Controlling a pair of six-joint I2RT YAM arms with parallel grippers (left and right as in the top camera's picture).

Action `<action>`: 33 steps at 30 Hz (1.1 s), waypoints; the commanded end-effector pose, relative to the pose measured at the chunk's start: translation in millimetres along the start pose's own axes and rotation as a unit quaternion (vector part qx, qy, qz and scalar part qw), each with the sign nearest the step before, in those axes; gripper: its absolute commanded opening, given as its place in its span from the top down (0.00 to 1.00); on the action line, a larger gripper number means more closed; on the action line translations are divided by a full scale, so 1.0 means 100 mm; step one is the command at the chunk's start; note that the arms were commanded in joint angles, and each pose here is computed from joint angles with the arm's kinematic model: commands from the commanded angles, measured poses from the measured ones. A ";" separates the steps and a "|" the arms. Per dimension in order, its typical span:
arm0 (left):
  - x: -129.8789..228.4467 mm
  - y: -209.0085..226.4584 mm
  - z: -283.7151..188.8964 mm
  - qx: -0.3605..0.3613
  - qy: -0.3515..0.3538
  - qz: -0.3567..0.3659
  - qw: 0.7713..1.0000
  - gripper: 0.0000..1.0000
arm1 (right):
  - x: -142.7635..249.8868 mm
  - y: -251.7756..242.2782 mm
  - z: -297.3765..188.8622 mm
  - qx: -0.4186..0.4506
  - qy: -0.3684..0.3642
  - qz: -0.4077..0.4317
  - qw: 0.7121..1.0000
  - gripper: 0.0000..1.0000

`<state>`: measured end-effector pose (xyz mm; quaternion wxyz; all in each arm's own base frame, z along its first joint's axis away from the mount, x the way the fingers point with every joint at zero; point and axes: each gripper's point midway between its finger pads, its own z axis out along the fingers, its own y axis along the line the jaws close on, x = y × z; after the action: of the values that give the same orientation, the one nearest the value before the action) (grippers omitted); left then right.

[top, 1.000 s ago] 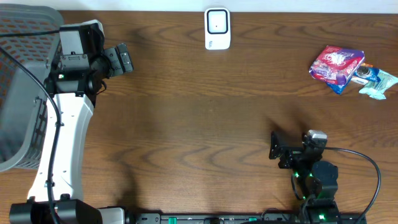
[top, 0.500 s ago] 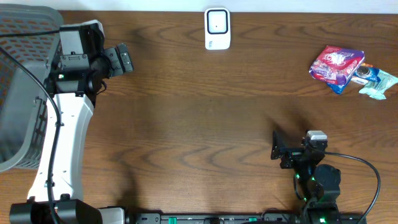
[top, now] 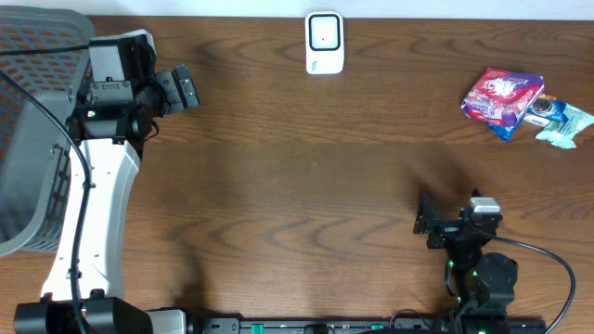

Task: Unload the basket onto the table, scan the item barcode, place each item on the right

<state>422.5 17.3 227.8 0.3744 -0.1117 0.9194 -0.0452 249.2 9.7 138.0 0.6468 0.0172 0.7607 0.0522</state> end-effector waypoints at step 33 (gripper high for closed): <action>0.03 0.03 0.03 -0.006 0.005 0.001 1.000 0.02 | -0.19 -0.03 -0.06 0.011 -0.043 -0.068 0.997 0.01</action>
<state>422.5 17.3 227.8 0.3744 -0.1117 0.9194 -0.0452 246.5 7.6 156.7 0.6795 -0.0233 0.7332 0.0104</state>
